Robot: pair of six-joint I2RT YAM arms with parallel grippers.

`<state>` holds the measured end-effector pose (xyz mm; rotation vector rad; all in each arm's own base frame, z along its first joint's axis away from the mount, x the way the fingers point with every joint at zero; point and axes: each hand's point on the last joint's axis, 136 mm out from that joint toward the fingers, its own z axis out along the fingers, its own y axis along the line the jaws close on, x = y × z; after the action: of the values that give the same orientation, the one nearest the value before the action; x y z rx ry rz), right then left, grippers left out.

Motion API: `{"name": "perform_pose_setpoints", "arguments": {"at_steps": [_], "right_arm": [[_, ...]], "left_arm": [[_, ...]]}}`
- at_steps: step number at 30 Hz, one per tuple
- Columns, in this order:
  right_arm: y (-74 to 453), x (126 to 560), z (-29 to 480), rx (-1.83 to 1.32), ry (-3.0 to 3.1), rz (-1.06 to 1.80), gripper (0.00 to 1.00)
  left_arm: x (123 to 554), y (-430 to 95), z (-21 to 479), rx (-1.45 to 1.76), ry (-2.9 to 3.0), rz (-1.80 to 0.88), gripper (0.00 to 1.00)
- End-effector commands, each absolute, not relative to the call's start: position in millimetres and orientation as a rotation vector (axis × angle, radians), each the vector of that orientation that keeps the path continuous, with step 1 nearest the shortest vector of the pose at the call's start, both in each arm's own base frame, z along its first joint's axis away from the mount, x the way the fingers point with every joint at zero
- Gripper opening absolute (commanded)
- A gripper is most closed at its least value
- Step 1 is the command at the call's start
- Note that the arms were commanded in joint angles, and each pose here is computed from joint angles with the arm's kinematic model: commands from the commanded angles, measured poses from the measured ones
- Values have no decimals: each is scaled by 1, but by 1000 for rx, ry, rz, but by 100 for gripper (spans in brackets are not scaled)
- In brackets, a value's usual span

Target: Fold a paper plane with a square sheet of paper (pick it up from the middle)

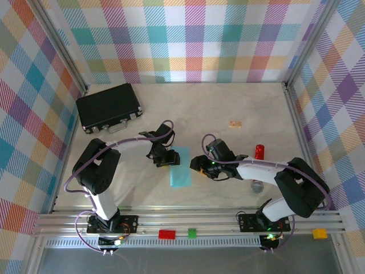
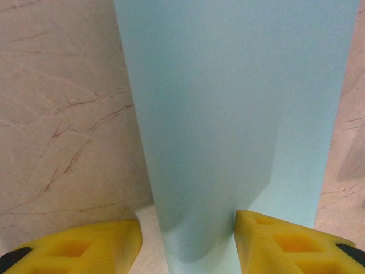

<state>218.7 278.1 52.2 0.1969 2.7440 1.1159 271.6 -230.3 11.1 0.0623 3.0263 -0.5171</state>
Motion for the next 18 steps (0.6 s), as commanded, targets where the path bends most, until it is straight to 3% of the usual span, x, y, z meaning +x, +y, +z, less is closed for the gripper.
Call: {"name": "perform_pose_setpoints", "arguments": {"at_steps": [1, 5, 18], "right_arm": [[294, 226, 65, 139, 2709, 1177, 52], [295, 230, 62, 157, 2725, 1156, 44], [280, 234, 53, 268, 2732, 1041, 44]], "left_arm": [[257, -198, -48, 69, 3128, -273, 52], [258, -198, -48, 65, 3127, -271, 52], [260, -202, -50, 112, 3124, -289, 53]]}}
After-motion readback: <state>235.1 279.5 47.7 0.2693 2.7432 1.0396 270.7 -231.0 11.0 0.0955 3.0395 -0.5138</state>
